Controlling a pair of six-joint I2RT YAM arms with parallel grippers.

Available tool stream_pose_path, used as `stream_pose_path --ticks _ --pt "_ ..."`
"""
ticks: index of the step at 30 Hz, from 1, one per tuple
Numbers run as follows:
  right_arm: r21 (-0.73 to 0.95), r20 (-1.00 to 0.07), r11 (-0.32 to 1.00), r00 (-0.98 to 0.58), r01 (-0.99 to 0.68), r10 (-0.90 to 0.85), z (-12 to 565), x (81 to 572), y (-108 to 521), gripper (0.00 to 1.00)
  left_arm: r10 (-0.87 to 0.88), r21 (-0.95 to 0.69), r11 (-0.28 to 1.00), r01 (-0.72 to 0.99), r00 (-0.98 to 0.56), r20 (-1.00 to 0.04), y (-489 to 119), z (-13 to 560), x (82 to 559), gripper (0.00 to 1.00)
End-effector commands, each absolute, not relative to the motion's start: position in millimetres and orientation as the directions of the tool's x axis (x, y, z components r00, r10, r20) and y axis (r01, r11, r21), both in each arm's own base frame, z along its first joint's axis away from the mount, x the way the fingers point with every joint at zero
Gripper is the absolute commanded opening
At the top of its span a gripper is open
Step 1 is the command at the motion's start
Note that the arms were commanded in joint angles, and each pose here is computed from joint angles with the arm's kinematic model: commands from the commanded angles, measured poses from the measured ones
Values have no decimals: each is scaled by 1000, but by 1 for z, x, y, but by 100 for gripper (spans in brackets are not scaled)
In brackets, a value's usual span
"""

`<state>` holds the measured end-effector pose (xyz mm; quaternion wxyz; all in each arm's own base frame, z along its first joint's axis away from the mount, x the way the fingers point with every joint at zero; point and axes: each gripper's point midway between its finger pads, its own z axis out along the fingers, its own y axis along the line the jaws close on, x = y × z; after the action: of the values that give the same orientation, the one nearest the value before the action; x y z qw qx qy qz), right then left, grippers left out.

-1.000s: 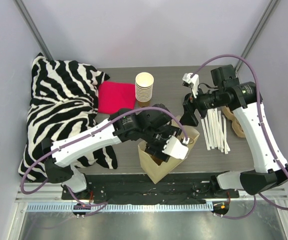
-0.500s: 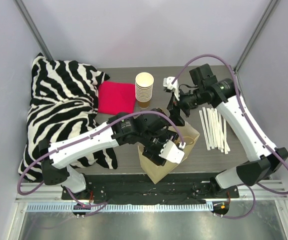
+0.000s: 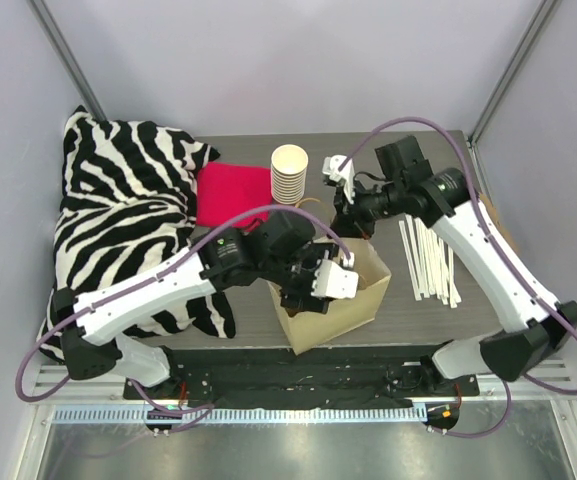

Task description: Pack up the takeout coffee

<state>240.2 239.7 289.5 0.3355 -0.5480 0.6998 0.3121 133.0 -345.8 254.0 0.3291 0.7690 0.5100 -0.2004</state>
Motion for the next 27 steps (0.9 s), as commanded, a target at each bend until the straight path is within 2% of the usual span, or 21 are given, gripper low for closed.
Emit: stream_pose_path --ticks 1,6,10,16,23,27 --pt "-7 -910 302 -120 -953 -398 339 231 238 1 544 291 -29 956 259 -798 -348 300 149 0" --pt "-25 -934 345 -101 -938 -342 348 227 235 1 452 251 75 965 191 -871 -343 311 147 0" --pt "-30 -937 344 -93 -939 -338 345 224 234 1 420 248 108 963 182 -889 -341 314 148 0" --pt "50 -943 373 -167 -927 -287 352 224 238 1 493 204 121 971 120 -862 -342 293 154 0" --pt "206 -935 452 -310 -868 -169 356 216 236 1 625 210 288 934 -18 -780 -329 253 183 0" --pt "291 -919 456 -378 -841 -110 354 201 234 1 639 209 296 932 -30 -769 -324 242 183 0"
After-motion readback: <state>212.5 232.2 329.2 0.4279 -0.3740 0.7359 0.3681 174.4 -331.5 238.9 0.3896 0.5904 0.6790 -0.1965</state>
